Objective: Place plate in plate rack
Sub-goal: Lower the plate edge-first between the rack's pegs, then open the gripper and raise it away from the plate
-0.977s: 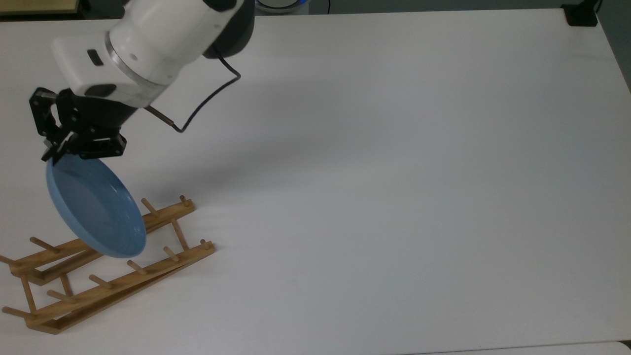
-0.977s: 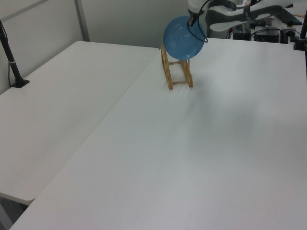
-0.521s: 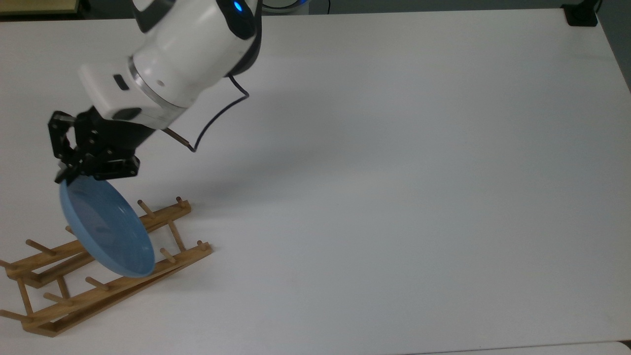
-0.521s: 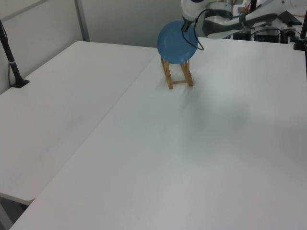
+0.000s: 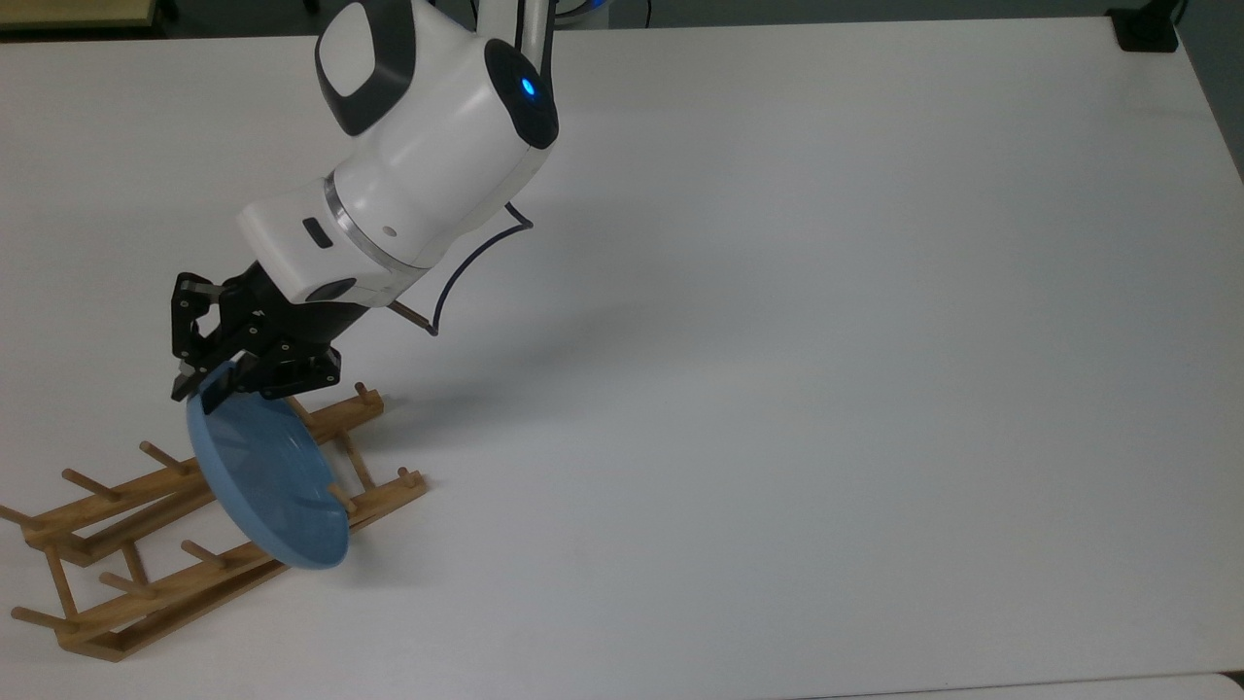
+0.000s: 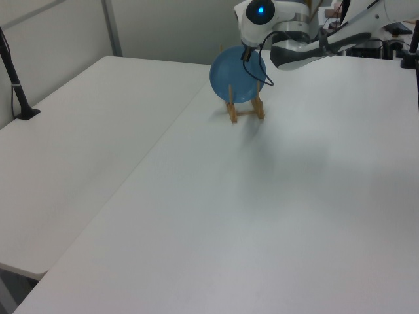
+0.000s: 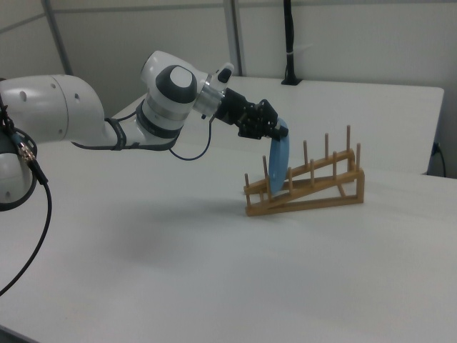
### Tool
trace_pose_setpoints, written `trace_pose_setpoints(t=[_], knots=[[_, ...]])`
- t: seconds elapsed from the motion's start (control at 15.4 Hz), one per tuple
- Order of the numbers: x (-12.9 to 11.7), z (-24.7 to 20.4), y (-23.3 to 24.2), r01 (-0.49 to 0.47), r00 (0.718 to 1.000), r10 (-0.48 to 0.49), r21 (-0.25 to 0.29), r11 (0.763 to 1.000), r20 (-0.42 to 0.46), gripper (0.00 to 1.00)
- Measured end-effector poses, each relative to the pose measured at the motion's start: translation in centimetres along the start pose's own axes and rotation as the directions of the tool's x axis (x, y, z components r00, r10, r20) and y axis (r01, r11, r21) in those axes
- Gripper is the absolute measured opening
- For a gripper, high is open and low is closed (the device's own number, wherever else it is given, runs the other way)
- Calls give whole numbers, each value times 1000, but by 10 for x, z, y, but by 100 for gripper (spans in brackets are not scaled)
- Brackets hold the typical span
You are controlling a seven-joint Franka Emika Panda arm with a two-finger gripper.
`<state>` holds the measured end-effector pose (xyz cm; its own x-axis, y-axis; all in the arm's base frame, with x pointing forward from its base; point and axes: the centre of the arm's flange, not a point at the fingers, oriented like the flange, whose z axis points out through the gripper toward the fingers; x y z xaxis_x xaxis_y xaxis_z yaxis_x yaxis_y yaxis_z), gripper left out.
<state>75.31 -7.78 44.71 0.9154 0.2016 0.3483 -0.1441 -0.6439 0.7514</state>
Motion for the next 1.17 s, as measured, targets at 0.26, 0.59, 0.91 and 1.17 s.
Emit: trace_pose_setpoints(t=[0.26,0.59,0.91,1.17], knots=[[4,0,5,-13,999,14,13,1000,-50,62],[10,-15,33,-126,989,131,78,989,-68,100],[14,-82,9,-229,973,230,311,922,33,100],[-7,-138,7,-356,923,204,525,773,326,100]])
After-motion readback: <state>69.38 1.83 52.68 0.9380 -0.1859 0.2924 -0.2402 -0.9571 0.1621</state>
